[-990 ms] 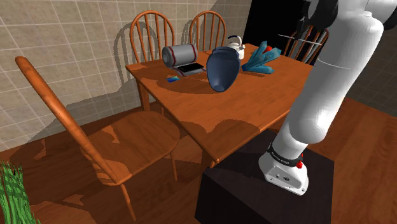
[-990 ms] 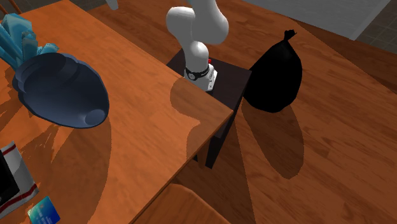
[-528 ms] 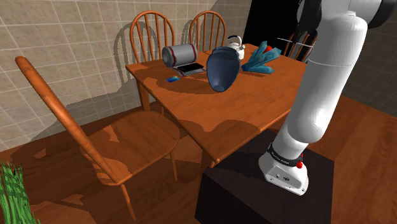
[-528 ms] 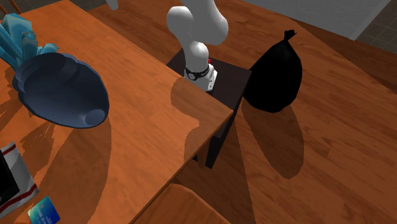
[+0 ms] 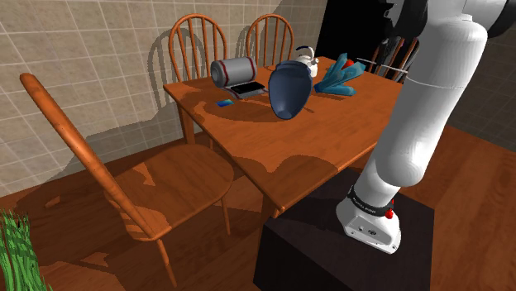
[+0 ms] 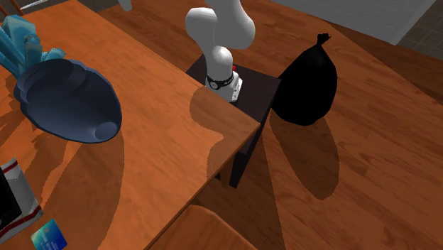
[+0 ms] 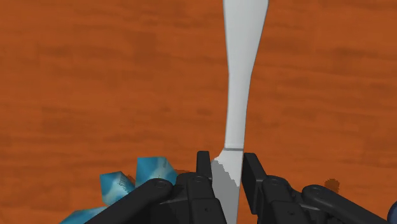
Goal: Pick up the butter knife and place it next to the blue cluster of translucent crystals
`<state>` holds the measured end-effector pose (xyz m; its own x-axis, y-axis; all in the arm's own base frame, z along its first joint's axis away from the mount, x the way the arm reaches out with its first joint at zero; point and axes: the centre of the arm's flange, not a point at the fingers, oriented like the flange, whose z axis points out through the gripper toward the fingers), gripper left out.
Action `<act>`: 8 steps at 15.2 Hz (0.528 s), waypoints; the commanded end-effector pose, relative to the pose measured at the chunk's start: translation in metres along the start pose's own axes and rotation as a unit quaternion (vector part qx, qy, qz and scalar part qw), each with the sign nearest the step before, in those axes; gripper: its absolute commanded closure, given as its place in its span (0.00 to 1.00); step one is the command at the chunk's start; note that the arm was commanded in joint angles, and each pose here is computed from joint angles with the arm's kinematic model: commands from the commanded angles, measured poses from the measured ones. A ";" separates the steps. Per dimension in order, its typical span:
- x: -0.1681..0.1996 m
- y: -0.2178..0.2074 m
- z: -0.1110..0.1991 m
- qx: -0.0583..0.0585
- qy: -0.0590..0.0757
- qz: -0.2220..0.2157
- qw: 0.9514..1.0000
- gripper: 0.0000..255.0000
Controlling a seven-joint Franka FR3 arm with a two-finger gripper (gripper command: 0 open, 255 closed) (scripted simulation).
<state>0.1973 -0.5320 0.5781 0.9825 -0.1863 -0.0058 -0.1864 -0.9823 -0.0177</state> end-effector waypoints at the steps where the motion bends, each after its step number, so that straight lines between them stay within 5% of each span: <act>1: 0.000 -0.001 0.012 0.000 0.000 0.000 1.000 1.00; 8: 0.000 0.000 0.049 0.000 0.000 0.000 1.000 1.00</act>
<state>0.1973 -0.5309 0.5356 0.9825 -0.1861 -0.0056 -0.1861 -0.9824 -0.0177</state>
